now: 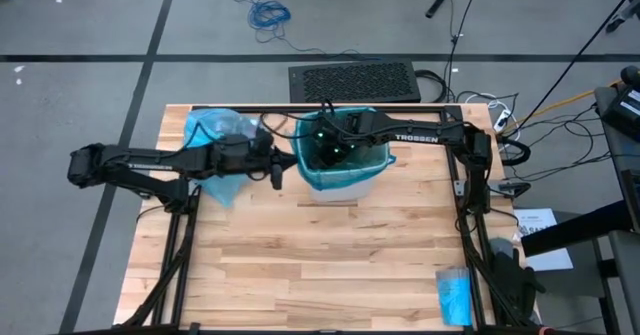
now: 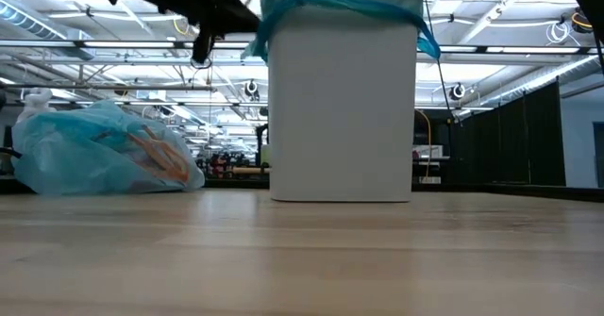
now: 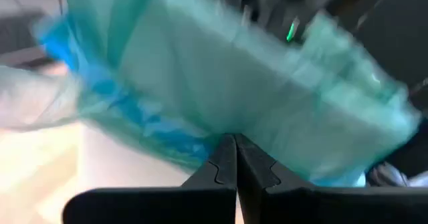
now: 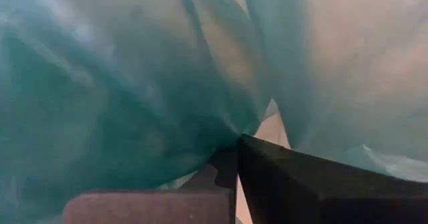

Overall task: Place trash/remove bag and relplace
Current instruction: Insert the new blue trash bag into the white trash bin

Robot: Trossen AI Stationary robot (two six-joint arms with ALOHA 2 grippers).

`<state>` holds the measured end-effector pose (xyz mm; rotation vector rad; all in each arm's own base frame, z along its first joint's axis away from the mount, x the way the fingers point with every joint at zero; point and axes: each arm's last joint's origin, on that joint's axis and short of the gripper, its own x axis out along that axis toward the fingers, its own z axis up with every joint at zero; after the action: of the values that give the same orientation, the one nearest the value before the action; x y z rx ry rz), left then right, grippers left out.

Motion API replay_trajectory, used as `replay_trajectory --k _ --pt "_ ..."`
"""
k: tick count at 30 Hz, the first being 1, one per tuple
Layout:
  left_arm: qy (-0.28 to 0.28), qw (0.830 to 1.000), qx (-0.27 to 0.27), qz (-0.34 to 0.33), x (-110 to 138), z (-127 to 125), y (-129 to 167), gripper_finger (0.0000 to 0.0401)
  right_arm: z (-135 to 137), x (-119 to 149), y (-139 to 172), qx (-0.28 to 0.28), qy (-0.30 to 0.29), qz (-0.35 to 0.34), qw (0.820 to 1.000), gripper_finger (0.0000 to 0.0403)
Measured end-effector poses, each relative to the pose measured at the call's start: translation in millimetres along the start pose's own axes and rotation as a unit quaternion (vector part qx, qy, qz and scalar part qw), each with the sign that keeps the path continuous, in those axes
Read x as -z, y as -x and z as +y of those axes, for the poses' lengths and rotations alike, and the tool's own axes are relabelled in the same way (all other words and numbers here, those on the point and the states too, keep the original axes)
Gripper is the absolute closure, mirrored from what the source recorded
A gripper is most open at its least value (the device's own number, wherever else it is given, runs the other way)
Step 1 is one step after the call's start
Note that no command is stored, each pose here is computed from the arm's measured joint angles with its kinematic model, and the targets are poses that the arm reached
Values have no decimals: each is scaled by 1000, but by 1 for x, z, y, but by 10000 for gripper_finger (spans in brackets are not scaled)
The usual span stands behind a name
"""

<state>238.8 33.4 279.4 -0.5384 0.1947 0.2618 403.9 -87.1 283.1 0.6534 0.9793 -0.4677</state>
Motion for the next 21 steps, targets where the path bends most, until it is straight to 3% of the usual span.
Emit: replay_trajectory --k 15,21 --pt "-4 997 -29 74 26 7 -17 401 -1 0 0 4 -3 5 1000 403" --pt "8 999 9 44 13 -1 1 401 -1 0 8 0 -6 -3 1000 403"
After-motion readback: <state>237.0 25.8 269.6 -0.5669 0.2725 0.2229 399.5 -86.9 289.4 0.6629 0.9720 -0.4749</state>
